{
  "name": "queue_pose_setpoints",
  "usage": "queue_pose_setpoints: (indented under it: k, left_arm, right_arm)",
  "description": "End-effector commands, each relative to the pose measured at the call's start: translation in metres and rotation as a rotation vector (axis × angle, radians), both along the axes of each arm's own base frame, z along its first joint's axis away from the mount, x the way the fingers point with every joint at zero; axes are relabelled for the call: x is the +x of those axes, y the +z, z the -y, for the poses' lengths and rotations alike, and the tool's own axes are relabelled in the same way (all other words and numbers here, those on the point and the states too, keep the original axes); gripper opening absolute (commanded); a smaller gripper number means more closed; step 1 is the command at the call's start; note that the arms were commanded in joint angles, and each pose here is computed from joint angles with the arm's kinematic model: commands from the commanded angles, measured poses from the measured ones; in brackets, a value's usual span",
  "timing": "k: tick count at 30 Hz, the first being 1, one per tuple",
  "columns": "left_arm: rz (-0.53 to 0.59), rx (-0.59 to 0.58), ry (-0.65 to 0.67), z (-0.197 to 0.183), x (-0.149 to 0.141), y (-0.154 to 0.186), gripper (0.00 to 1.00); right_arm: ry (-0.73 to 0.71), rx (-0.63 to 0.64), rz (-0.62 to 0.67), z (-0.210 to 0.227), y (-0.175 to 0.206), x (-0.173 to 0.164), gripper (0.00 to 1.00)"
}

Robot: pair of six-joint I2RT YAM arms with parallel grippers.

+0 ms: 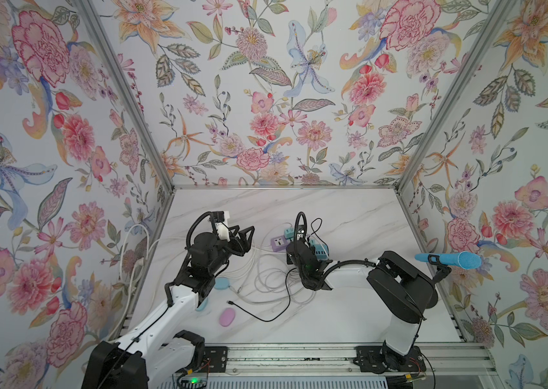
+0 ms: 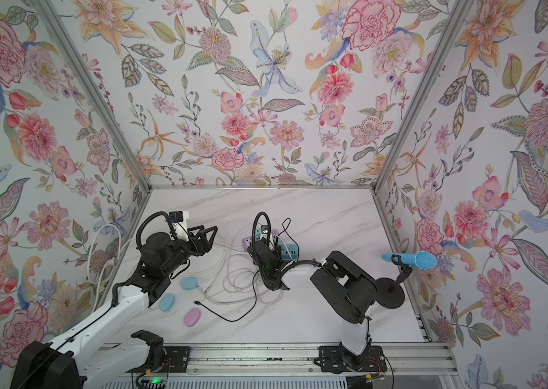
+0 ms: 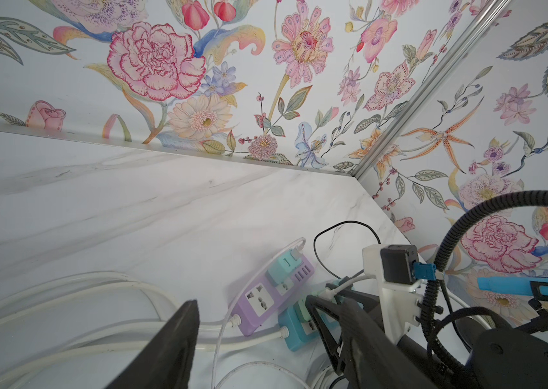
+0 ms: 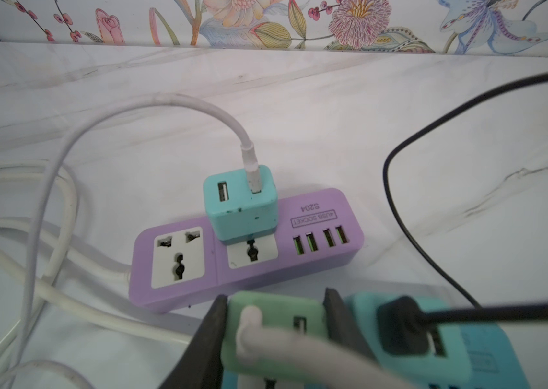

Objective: Charge the bluetooth headset
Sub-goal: Insert the plug into the socket.

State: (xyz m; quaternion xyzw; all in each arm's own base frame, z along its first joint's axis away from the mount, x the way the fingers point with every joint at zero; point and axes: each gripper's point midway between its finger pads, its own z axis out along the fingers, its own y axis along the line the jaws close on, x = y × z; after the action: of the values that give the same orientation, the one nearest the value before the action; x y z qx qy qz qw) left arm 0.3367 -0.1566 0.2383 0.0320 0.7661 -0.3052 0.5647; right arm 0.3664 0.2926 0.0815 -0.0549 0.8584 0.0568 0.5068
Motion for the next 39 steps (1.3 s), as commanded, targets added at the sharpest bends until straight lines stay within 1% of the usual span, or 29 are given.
queue_pose_setpoints:
  k: [1, 2, 3, 4, 6, 8, 10, 12, 15, 17, 21, 22, 24, 27, 31, 35, 39]
  left_arm:
    - [0.032, -0.023, -0.013, 0.003, 0.002, 0.012, 0.72]
    - [0.033, -0.023, -0.017, 0.004, 0.002, 0.012, 0.74]
    - [0.032, -0.022, -0.016, 0.003, 0.003, 0.012, 0.81]
    - [0.031, -0.020, -0.018, 0.004, 0.004, 0.012, 1.00]
    - [0.032, -0.013, -0.016, 0.004, 0.006, 0.014, 1.00]
    - [0.026, -0.012, -0.001, 0.002, 0.009, 0.017, 1.00]
    - [-0.007, -0.019, 0.033, -0.003, 0.015, 0.019, 1.00]
    - [-0.024, -0.022, 0.033, -0.006, 0.020, 0.024, 1.00]
    - [-0.047, -0.011, 0.054, -0.016, 0.028, 0.030, 1.00]
    - [-0.039, 0.003, 0.072, -0.023, 0.031, 0.036, 1.00]
    - [0.009, 0.053, 0.103, -0.038, 0.025, 0.047, 0.96]
    - [0.008, 0.071, 0.126, -0.044, 0.024, 0.047, 0.97]
    - [0.001, 0.094, 0.166, -0.055, 0.021, 0.047, 0.97]
    - [-0.028, 0.117, 0.221, -0.070, 0.016, 0.043, 0.97]
    - [-0.105, 0.130, 0.261, -0.082, 0.013, 0.031, 0.97]
    - [-0.179, 0.120, 0.261, -0.084, 0.009, 0.014, 0.95]
    - [-0.219, 0.105, 0.276, -0.088, 0.002, 0.002, 0.92]
  right_arm:
    - [0.008, -0.170, -0.197, 0.033, -0.052, -0.029, 0.47]
    - [0.010, -0.158, -0.190, 0.031, -0.047, -0.028, 0.49]
    - [0.014, -0.146, -0.187, 0.029, -0.043, -0.027, 0.52]
    - [0.019, -0.134, -0.183, 0.027, -0.037, -0.026, 0.54]
    - [0.030, -0.108, -0.178, 0.023, -0.025, -0.024, 0.57]
    - [0.041, -0.075, -0.171, 0.019, -0.011, -0.024, 0.57]
    - [0.059, -0.031, -0.167, 0.015, 0.007, -0.025, 0.58]
    - [0.094, 0.022, -0.171, 0.011, 0.022, -0.030, 0.58]
    - [0.170, 0.101, -0.187, 0.002, 0.048, -0.043, 0.58]
    - [0.224, 0.127, -0.183, -0.002, 0.067, -0.055, 0.58]
    - [0.380, 0.129, -0.148, -0.008, 0.102, -0.080, 0.61]
    - [0.404, 0.131, -0.144, -0.008, 0.109, -0.085, 0.62]
    - [0.497, 0.130, -0.142, -0.016, 0.118, -0.096, 0.62]
    - [0.635, 0.103, -0.158, -0.034, 0.123, -0.113, 0.61]
    - [0.763, 0.052, -0.207, -0.061, 0.112, -0.130, 0.60]
    - [0.870, 0.061, -0.277, -0.091, 0.096, -0.141, 0.58]
    - [0.976, 0.086, -0.348, -0.124, 0.083, -0.154, 0.57]
